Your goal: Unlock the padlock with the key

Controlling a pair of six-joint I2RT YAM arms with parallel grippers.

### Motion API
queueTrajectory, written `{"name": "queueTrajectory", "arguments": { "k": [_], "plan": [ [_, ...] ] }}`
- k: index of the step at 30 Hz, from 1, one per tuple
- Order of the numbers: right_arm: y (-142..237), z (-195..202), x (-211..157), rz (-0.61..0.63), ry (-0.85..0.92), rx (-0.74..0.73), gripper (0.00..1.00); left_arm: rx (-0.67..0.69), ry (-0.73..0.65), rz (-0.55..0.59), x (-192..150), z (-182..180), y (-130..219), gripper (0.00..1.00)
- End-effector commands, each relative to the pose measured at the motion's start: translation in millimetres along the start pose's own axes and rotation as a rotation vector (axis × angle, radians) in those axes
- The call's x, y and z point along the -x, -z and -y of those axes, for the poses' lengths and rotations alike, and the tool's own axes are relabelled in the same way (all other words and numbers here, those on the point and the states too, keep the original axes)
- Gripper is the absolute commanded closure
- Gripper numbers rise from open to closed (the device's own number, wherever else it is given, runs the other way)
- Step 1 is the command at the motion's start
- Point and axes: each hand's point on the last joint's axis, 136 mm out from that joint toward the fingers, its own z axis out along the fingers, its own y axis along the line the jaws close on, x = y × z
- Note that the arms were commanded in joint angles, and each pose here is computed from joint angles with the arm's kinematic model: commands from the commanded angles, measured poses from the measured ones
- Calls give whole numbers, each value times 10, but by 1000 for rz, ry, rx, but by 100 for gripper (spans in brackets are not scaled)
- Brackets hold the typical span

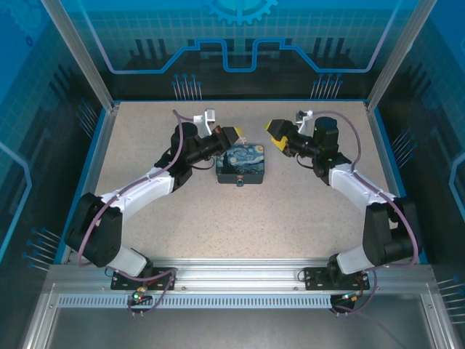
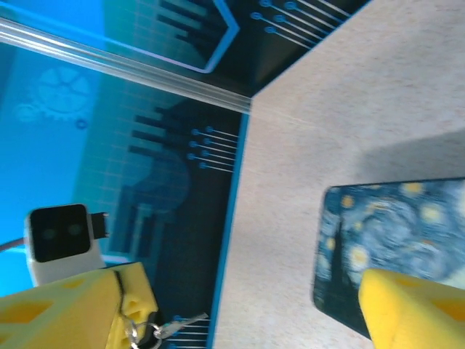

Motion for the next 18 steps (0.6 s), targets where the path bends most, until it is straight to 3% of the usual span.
{"name": "queueTrajectory", "arguments": {
  "k": [1, 10, 18],
  "plan": [
    [-111, -431, 7, -2, 46, 189, 20, -79, 19, 30, 154, 179, -45, 100],
    [-408, -552, -198, -13, 42, 282, 47, -120, 113, 77, 257, 144, -133, 100],
    [-446, -486, -273, -9, 4, 287, 55, -125, 131, 88, 272, 100, -169, 100]
  ]
}}
